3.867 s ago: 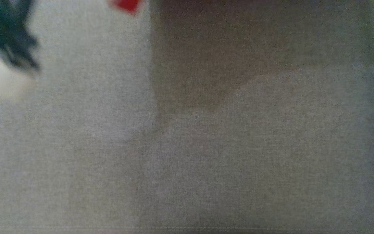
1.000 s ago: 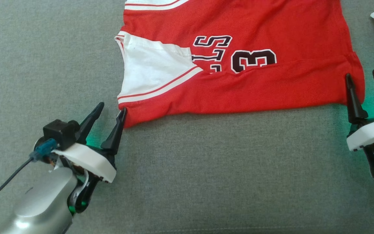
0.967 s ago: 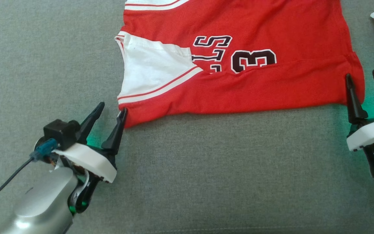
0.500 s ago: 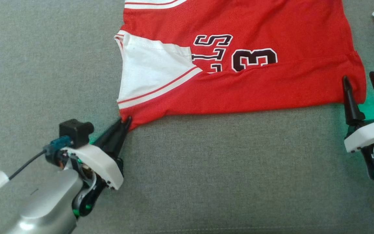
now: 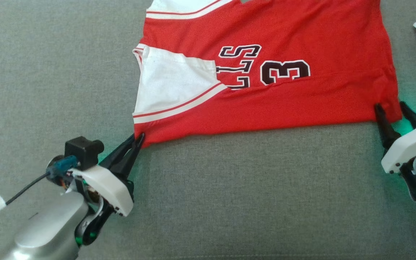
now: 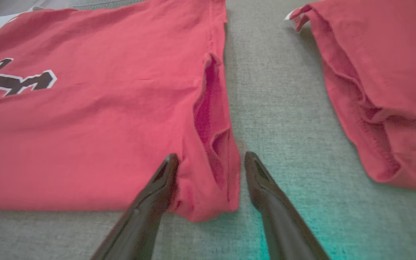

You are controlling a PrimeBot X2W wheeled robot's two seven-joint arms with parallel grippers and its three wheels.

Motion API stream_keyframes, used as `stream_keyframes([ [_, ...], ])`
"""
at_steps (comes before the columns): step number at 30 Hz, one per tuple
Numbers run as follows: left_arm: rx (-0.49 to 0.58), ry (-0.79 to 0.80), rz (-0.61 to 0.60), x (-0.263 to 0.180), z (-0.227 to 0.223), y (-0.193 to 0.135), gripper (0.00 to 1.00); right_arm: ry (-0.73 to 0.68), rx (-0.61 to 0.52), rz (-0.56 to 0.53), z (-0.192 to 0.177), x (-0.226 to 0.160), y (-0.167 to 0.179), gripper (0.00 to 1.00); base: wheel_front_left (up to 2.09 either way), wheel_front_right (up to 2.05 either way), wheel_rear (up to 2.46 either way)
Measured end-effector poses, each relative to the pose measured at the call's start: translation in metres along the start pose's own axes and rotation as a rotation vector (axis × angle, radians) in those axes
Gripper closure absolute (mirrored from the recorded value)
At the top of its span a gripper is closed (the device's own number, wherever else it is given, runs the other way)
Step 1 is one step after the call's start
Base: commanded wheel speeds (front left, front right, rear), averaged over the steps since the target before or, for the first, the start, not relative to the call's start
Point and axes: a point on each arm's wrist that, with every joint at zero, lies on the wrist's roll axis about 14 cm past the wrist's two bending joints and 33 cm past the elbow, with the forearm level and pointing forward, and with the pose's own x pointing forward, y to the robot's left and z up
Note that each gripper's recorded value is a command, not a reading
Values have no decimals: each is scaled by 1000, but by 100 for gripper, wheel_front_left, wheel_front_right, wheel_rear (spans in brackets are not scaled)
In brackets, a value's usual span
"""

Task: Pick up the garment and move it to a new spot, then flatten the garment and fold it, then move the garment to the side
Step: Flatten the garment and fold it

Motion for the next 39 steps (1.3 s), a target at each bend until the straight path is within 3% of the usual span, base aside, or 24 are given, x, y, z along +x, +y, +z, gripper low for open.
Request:
stream_keyframes([
  [1, 13, -3, 2, -2, 1, 1, 100, 10, 7, 6, 1, 0, 1, 69, 0, 0, 0],
  [2, 27, -5, 4, -4, 3, 2, 100, 17, 9, 12, 1, -1, 2, 100, 0, 0, 0],
  [7, 86, 8, 5, -22, 0, -4, 100, 42, 22, 22, 0, -19, -2, 100, 0, 0, 0],
  [23, 63, 129, -17, -88, -57, -52, 100, 83, 43, 31, -41, -104, -12, 100, 0, 0, 0],
  [24, 65, 133, -17, -89, -58, -52, 100, 91, 47, 33, -44, -108, -12, 90, 0, 0, 0],
  [25, 63, 131, -20, -90, -57, -54, 78, 104, 52, 33, -48, -111, -11, 45, 0, 0, 0],
  [26, 60, 127, -19, -90, -55, -54, 38, 111, 55, 32, -50, -114, -11, 0, 0, 0, 0],
  [27, 60, 124, -18, -90, -54, -54, 3, 110, 61, 29, -50, -116, -12, 0, 0, 0, 0],
  [32, 101, 77, -21, -79, -26, -46, 0, 28, 55, -1, -25, -112, -21, 0, 0, 0, 0],
  [39, 362, -88, -77, -25, 109, -17, 0, -66, 5, 12, 15, -84, -11, 0, 0, 0, 0],
])
